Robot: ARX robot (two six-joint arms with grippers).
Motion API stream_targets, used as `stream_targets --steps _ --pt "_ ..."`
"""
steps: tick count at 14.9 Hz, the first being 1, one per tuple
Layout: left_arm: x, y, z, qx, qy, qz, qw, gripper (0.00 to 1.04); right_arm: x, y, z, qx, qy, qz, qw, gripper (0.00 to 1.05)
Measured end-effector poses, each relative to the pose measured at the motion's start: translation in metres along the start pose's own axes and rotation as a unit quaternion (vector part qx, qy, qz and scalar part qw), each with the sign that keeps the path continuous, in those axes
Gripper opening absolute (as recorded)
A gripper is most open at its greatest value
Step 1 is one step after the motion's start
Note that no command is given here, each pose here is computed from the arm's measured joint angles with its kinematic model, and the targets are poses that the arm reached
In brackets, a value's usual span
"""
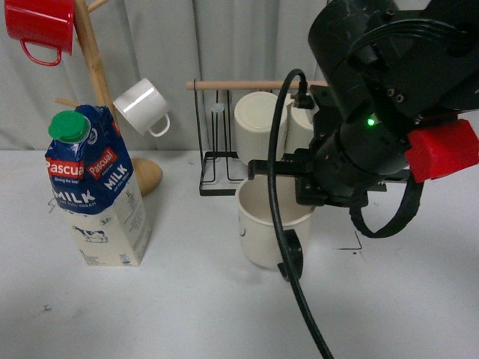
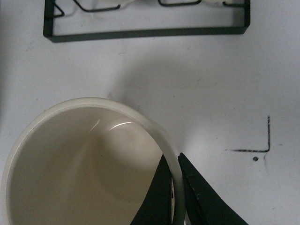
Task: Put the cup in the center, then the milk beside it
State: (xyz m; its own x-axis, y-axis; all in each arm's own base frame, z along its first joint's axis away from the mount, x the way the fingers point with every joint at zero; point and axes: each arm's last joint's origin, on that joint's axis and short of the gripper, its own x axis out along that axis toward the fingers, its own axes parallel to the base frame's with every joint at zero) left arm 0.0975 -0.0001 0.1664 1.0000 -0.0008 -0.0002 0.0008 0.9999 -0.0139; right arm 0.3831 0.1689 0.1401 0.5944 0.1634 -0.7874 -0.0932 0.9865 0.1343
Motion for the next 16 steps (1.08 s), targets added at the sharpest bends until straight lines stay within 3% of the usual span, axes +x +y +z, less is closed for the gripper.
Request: stream_targets --steps 2,10,12,16 --pt "0.0 0.0 0.0 0.0 0.0 0.0 1.0 0.98 0.006 0.007 -0.003 0.0 0.005 -0.011 1.0 0.03" --pt "0.0 0.0 0.0 0.0 0.0 0.0 1.0 0.98 0.017 -0.01 -0.004 0.023 0.01 -0.041 0.999 0.03" --pt "0.0 0.0 0.0 0.0 0.0 0.0 1.0 0.98 0.017 -0.014 -0.002 0.026 0.01 -0.039 0.999 0.3" --pt "0.0 0.0 0.0 0.0 0.0 0.0 1.0 0.98 0.006 -0.016 0.008 0.033 -0.019 -0.001 0.999 0.72"
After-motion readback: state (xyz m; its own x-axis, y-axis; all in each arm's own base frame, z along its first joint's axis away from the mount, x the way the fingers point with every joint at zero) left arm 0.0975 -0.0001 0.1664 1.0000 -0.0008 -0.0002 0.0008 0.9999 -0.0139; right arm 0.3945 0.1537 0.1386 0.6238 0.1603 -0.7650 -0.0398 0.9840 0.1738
